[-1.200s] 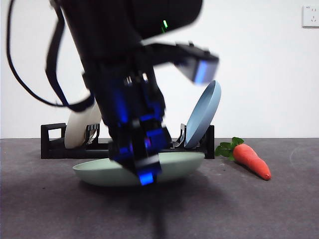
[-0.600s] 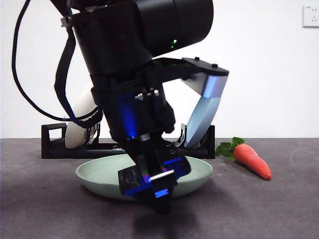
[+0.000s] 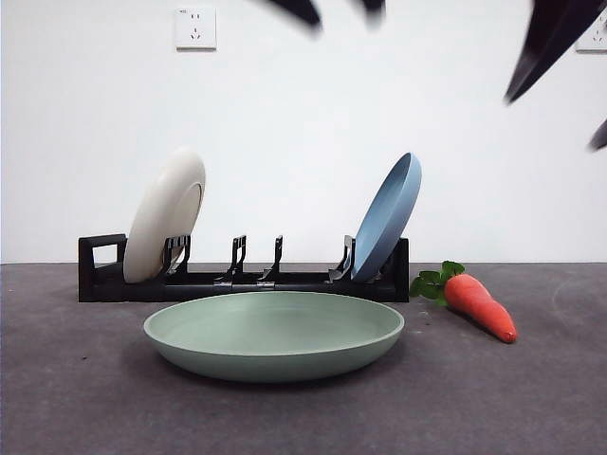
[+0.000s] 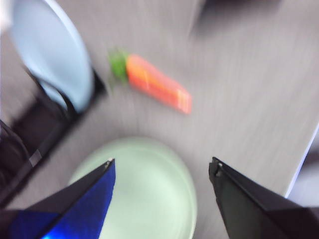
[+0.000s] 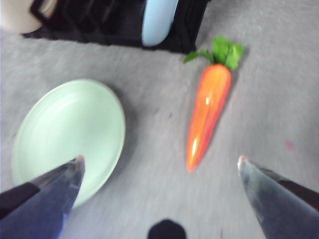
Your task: Take the green plate from the plate rack,put the plate on the table,take the carrot from the table,put the carrot in the plate
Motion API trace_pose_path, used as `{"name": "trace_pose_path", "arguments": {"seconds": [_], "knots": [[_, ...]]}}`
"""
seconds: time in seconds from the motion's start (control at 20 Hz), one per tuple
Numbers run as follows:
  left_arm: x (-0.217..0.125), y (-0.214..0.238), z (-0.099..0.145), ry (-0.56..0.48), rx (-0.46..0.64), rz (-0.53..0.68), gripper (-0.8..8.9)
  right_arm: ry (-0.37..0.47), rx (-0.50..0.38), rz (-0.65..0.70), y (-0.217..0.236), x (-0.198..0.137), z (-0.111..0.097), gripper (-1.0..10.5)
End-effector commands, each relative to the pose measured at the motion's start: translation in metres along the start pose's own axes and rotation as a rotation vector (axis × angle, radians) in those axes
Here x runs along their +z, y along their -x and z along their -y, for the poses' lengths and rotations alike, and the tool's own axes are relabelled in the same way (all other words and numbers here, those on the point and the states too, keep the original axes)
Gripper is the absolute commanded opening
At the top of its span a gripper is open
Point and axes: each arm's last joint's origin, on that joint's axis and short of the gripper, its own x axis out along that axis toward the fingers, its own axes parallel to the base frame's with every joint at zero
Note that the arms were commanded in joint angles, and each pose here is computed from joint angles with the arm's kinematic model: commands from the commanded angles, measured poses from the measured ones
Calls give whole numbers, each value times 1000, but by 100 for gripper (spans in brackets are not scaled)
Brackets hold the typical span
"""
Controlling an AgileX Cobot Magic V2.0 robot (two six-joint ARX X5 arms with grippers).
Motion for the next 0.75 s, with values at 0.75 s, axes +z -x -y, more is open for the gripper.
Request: {"name": "trace_pose_path", "arguments": {"seconds": [0.75], "knots": [[0,120,-31,188,-16,241,323,48,-193,-57,-169,-2,34,625]]}}
